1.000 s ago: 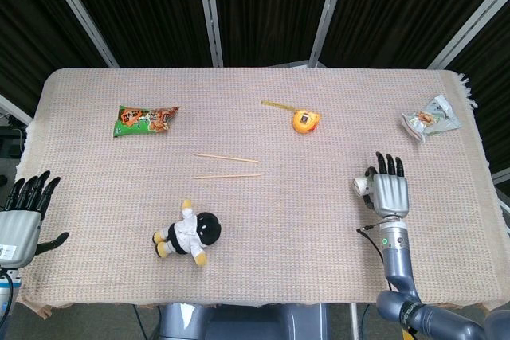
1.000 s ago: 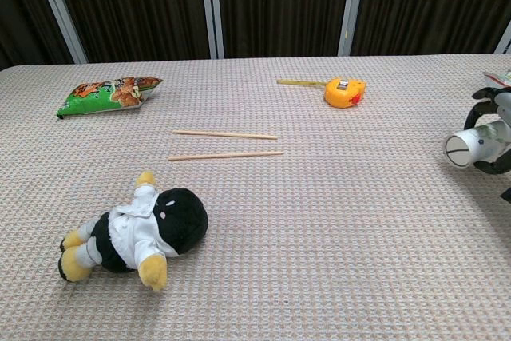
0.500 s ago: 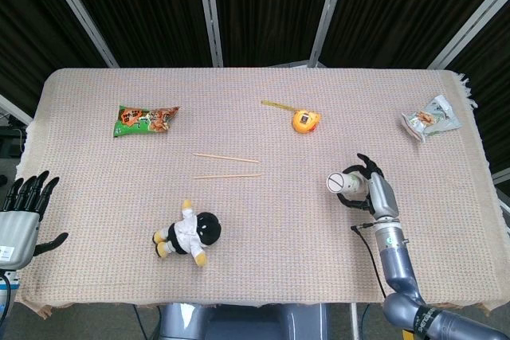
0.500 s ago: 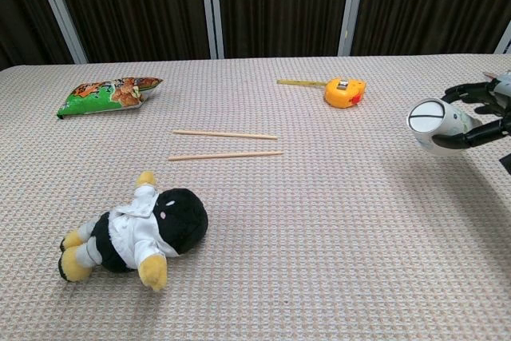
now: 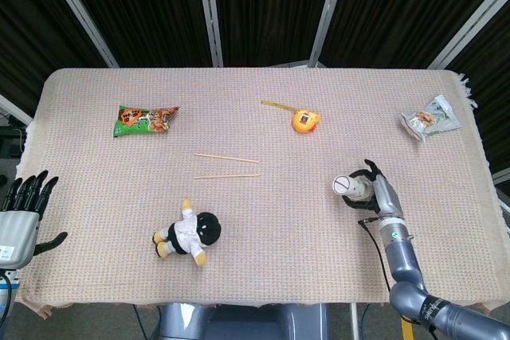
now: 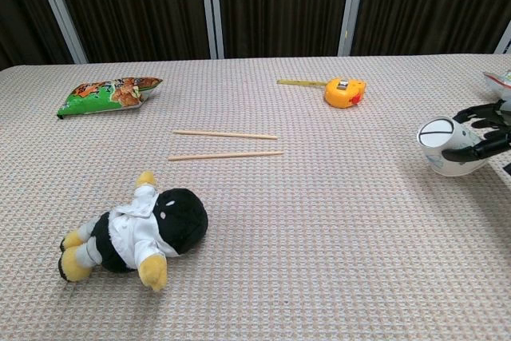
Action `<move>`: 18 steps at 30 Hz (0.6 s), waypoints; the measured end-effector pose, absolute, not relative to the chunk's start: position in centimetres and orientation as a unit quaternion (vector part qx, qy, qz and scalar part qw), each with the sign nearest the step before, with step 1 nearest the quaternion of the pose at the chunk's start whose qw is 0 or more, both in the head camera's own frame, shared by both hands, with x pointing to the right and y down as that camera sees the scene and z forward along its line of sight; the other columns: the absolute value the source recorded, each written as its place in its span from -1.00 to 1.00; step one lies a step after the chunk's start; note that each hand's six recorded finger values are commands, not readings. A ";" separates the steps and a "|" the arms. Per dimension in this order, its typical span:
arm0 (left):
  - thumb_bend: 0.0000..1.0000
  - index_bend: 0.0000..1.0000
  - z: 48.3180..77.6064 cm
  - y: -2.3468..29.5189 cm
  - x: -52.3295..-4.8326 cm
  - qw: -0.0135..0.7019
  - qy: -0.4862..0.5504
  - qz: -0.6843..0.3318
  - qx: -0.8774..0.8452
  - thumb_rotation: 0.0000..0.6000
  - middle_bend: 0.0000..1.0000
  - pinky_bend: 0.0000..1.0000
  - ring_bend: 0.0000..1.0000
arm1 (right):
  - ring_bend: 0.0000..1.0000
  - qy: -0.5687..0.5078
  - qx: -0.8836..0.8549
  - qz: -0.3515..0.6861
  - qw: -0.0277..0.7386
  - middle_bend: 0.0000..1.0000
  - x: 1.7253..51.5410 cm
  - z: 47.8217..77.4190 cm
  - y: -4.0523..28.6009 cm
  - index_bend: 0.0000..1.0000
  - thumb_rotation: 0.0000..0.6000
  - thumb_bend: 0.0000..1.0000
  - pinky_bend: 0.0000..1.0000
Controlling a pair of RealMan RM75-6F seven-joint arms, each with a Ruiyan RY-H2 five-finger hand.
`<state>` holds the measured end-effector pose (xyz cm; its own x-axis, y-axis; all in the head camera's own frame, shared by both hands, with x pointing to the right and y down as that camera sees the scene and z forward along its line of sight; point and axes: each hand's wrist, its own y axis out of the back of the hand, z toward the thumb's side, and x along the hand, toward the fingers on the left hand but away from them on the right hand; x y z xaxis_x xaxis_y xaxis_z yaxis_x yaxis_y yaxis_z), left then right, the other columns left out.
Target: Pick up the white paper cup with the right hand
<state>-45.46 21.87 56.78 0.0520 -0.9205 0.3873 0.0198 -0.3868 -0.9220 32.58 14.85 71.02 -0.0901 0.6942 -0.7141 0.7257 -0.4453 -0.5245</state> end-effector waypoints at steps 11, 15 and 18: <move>-0.95 -1.00 56.8 21.9 -45.4 0.407 0.373 -0.580 -0.599 1.00 -1.00 -1.00 -1.00 | -1.00 0.524 0.656 -0.543 0.012 -1.00 34.2 71.5 15.5 -0.47 1.00 -0.62 -1.00; -0.95 -1.00 56.7 22.0 -45.5 0.406 0.374 -0.580 -0.599 1.00 -1.00 -1.00 -1.00 | -1.00 0.521 0.655 -0.547 0.007 -1.00 34.6 71.3 15.7 -0.75 1.00 -0.62 -1.00; -0.95 -1.00 56.6 21.9 -45.5 0.405 0.376 -0.579 -0.599 1.00 -1.00 -1.00 -1.00 | -1.00 0.524 0.653 -0.547 0.000 -1.00 35.2 70.7 15.9 -0.89 1.00 -0.62 -1.00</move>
